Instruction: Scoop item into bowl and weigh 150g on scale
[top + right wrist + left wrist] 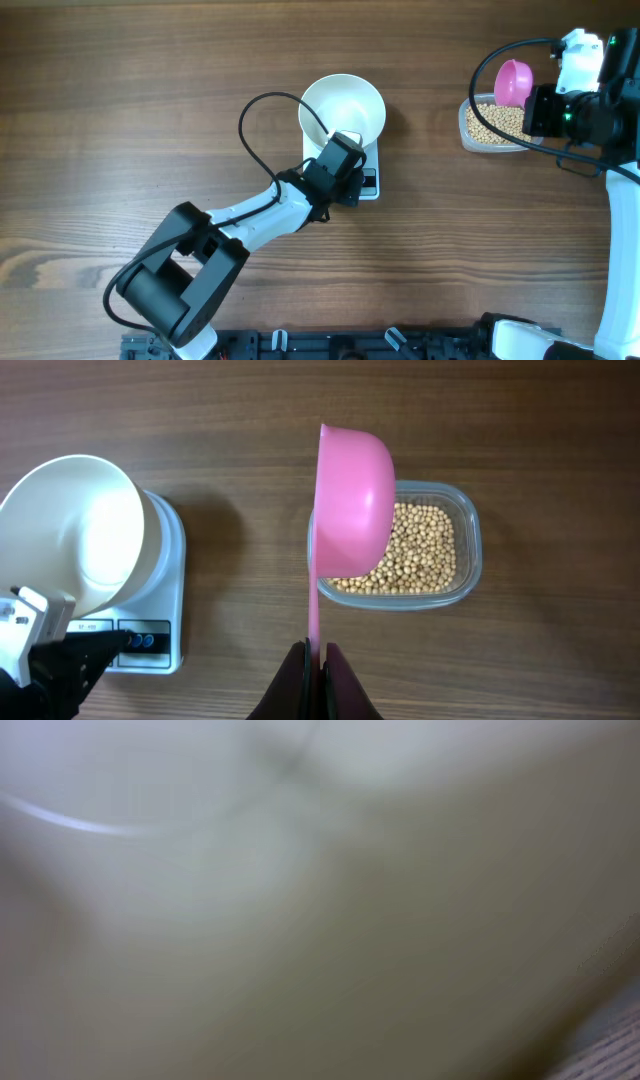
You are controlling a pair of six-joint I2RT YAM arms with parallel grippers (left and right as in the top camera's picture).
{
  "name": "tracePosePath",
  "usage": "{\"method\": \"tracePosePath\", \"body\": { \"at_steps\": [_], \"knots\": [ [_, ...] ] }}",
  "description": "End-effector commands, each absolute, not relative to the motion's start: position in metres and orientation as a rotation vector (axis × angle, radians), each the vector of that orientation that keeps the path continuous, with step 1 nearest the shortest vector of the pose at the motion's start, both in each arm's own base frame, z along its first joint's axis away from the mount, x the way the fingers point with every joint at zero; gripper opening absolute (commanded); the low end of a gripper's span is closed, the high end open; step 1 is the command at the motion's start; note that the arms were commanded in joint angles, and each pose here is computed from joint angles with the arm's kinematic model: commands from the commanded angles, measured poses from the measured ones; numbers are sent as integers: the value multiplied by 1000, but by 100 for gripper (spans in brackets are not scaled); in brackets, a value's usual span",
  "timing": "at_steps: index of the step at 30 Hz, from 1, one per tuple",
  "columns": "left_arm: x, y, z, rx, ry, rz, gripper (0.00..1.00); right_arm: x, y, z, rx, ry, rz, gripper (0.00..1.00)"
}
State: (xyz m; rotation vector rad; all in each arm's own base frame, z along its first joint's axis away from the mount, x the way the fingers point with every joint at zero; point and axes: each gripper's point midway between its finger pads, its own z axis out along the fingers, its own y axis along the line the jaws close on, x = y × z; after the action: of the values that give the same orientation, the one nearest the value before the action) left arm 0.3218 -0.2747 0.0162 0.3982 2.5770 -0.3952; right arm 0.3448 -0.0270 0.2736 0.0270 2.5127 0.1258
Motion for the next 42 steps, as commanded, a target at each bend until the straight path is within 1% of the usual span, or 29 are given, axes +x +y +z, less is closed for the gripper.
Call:
{"method": "tracePosePath", "body": {
  "at_steps": [1, 9, 23, 28, 33, 37, 42],
  "knots": [
    [315, -263, -10, 422, 2637, -308, 4, 344, -30, 267, 54, 2535, 123, 4],
    [308, -257, -15, 430, 2678, -279, 4, 344, -30, 267, 55, 2535, 123, 4],
    [308, -257, -16, 430, 2676, -280, 4, 342, -29, 266, 57, 2545, 126, 4],
    [303, -253, -27, 437, 2712, -254, 4, 340, -29, 265, 57, 2552, 128, 4],
    [302, -252, -26, 437, 2714, -253, 4, 341, -29, 265, 58, 2552, 128, 4],
    [306, -256, -12, 430, 2680, -279, 4, 341, -29, 265, 58, 2550, 128, 4],
    [314, -262, 26, 412, 2592, -341, 4, 341, -29, 265, 62, 2550, 129, 4]
  ]
}}
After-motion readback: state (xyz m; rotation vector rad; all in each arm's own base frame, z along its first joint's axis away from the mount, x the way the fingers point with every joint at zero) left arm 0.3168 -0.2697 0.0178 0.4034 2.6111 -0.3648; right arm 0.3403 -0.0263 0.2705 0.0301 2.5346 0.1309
